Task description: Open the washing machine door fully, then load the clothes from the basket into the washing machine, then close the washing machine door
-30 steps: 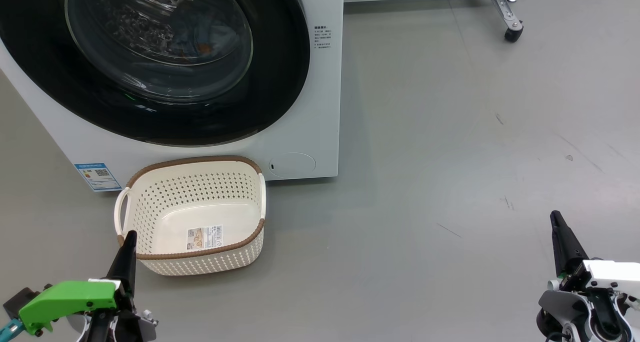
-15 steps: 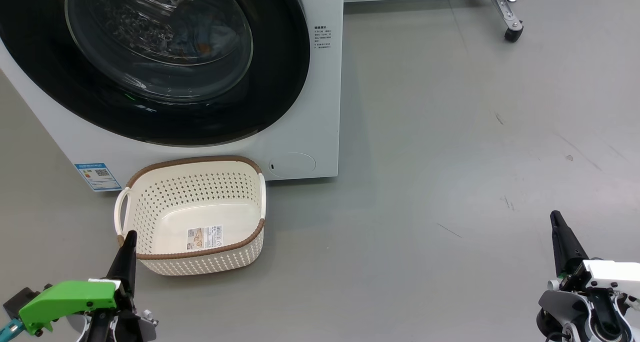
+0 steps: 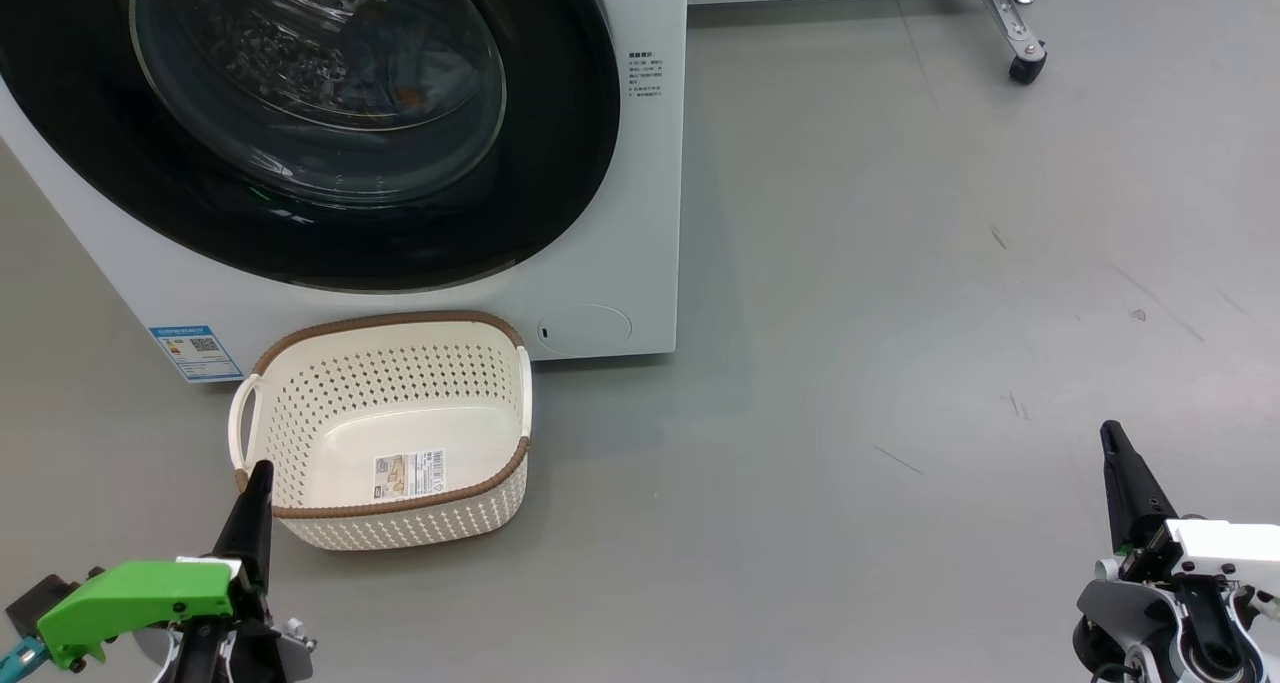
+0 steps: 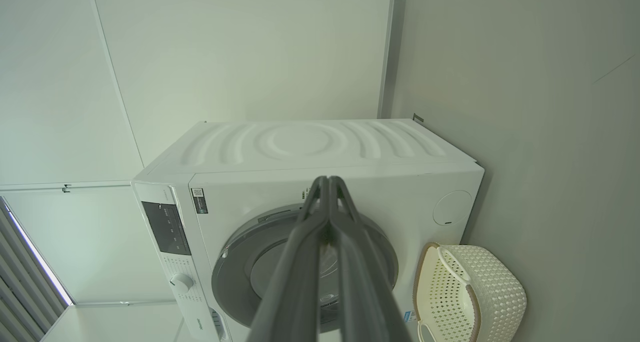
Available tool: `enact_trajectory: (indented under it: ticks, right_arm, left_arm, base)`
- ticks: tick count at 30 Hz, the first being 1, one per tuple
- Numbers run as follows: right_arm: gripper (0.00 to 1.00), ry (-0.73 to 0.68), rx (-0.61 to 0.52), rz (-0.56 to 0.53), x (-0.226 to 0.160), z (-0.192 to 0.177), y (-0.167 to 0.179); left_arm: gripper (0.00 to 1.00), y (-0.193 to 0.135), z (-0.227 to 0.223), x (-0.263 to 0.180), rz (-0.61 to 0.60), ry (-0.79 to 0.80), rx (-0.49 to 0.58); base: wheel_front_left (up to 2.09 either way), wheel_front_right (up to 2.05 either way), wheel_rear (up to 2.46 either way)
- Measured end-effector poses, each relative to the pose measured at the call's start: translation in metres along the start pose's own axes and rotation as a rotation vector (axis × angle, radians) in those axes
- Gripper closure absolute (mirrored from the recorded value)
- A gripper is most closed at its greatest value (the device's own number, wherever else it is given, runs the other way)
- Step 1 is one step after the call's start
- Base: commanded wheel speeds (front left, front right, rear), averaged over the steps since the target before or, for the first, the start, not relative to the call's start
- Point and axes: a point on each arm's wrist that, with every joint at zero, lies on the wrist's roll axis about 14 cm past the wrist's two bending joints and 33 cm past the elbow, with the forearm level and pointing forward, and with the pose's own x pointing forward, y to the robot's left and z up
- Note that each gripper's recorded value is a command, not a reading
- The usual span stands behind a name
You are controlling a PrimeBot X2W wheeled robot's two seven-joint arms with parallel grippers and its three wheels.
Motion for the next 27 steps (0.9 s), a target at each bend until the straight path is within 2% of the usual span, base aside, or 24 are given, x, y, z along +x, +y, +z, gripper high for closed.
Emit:
enact_trajectory:
  ticks: [27]
  right_arm:
    - [1.00,0.000,0.000,0.000,0.0000,-0.0001,0.0001]
  left_arm:
    - [1.00,-0.0001,-0.0001,0.0000,0.000,0.000,0.000]
  base:
    - [0.00,0.00,0.00]
